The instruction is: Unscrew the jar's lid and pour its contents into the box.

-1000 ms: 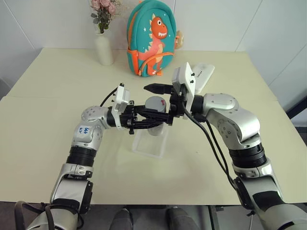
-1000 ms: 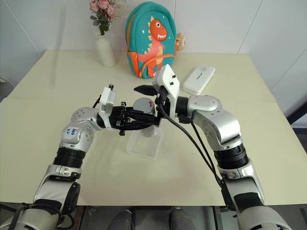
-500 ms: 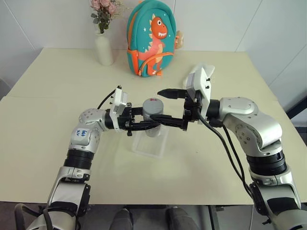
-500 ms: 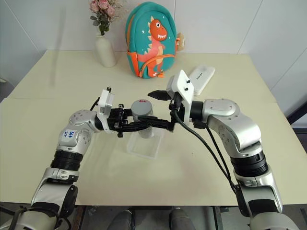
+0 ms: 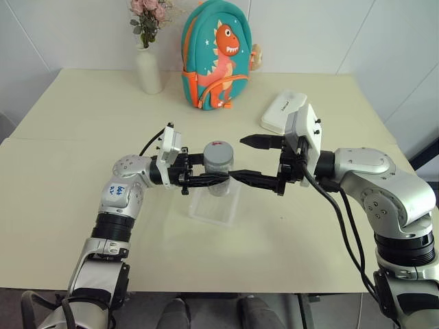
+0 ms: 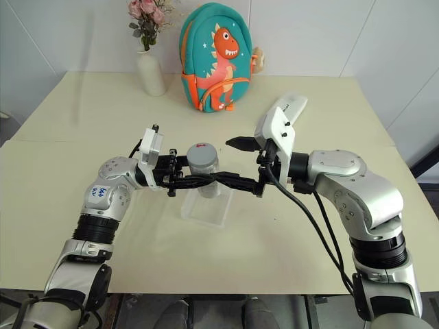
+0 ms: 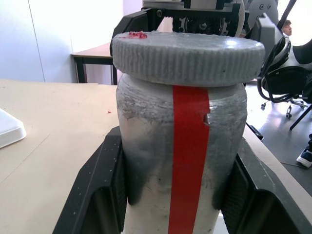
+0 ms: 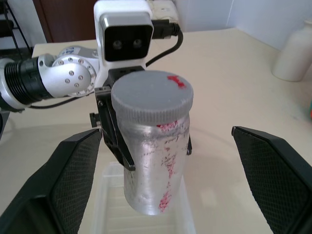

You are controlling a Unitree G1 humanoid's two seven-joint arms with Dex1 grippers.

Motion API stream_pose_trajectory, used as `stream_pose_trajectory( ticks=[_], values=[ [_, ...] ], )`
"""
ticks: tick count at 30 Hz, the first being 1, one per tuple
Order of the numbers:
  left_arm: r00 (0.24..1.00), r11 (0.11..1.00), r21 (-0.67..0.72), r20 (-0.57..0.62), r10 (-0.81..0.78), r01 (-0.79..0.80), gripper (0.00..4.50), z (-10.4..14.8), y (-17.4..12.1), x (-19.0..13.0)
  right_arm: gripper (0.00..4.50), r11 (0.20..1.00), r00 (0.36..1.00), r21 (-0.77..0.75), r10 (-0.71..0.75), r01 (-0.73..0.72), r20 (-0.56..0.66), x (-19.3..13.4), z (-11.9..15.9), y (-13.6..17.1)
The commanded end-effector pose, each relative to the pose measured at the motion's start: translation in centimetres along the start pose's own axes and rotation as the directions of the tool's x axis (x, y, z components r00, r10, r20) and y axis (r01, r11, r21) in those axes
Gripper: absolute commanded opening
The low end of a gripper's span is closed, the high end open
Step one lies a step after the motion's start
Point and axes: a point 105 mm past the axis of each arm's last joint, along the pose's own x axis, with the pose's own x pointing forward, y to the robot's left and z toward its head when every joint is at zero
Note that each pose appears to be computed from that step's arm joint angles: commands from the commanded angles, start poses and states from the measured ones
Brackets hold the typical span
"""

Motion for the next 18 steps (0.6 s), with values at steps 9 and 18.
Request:
stream_pose_trajectory(
  ticks=[9,18],
  values=[
    [0.998,0.995,0.077,-0.001,-0.066,0.065,1.98,0.8,0.0,1.2,4.48,0.994,0.981,0.028,0.095,-0.101,0.168,2.4,2.9,1.6],
    [0.997,0.994,0.085,0.006,-0.074,0.073,1.98,1.1,-0.2,1.6,4.48,0.994,0.982,0.011,0.108,-0.111,0.153,5.4,2.1,1.2]
  ],
)
